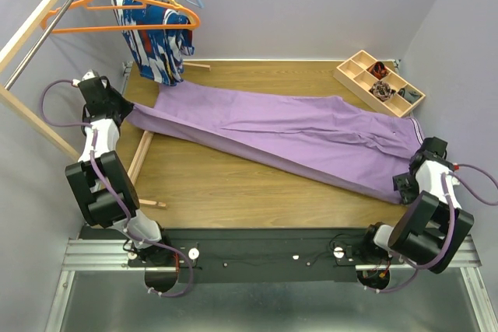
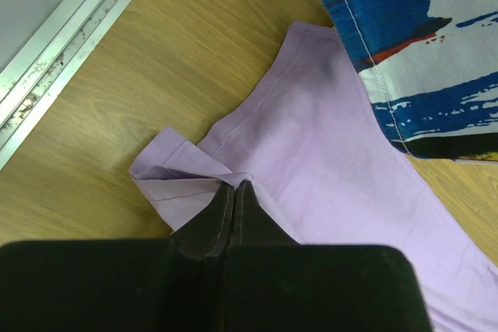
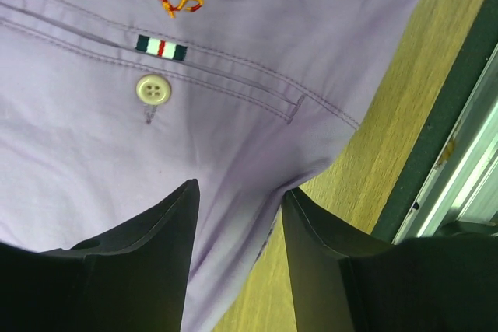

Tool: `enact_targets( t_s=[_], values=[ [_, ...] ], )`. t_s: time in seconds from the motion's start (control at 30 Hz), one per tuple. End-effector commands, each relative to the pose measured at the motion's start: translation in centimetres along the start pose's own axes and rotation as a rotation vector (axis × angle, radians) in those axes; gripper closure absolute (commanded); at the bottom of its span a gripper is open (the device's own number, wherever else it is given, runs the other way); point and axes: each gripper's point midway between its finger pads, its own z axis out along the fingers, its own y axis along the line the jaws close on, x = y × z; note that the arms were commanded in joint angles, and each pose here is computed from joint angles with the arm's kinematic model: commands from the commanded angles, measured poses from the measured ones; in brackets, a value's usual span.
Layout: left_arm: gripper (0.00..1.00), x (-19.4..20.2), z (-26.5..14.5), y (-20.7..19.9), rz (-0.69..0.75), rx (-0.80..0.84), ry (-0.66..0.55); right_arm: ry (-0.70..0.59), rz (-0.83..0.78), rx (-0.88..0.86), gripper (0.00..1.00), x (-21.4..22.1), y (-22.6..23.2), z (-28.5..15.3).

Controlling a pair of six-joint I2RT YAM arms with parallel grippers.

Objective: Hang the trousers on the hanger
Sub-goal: Fold the trousers

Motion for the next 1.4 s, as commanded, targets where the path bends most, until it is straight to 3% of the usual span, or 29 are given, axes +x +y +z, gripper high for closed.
enact_targets(
  t_s=[0.0,0.33,0.8,0.93,1.07,1.2,1.37],
  values=[
    [1.00,-2.5,-0.7,0.3,0.000,-0.015,-0.094,-0.037,-0.013,-0.068,0.44,-1.4,1.3,-0.9],
    [1.00,-2.5,-1.2,0.7,0.031,-0.028,-0.088,0.089,0.076,0.007,0.42,1.8,0.6,1.5],
    [1.00,-2.5,-1.4,1.0,0.010,-0.040,-0.106,0.124,0.072,-0.022,0.36,4.0,0.3,3.5],
    [1.00,-2.2,-1.3,1.4,0.009,-0.049,-0.095,0.146,0.088,-0.012,0.23,5.0,-0.2,3.9],
    [1.00,-1.7,-1.2,1.9,0.018,-0.069,-0.081,0.126,0.093,-0.002,0.18,5.0,-0.6,4.3],
    [1.00,-1.3,-1.4,2.2,0.026,-0.080,-0.071,0.125,0.088,-0.008,0.27,5.1,-0.5,4.7],
    [1.00,-1.7,-2.1,2.0,0.019,-0.092,-0.076,0.152,0.066,-0.097,0.57,5.1,1.0,3.6]
  ],
)
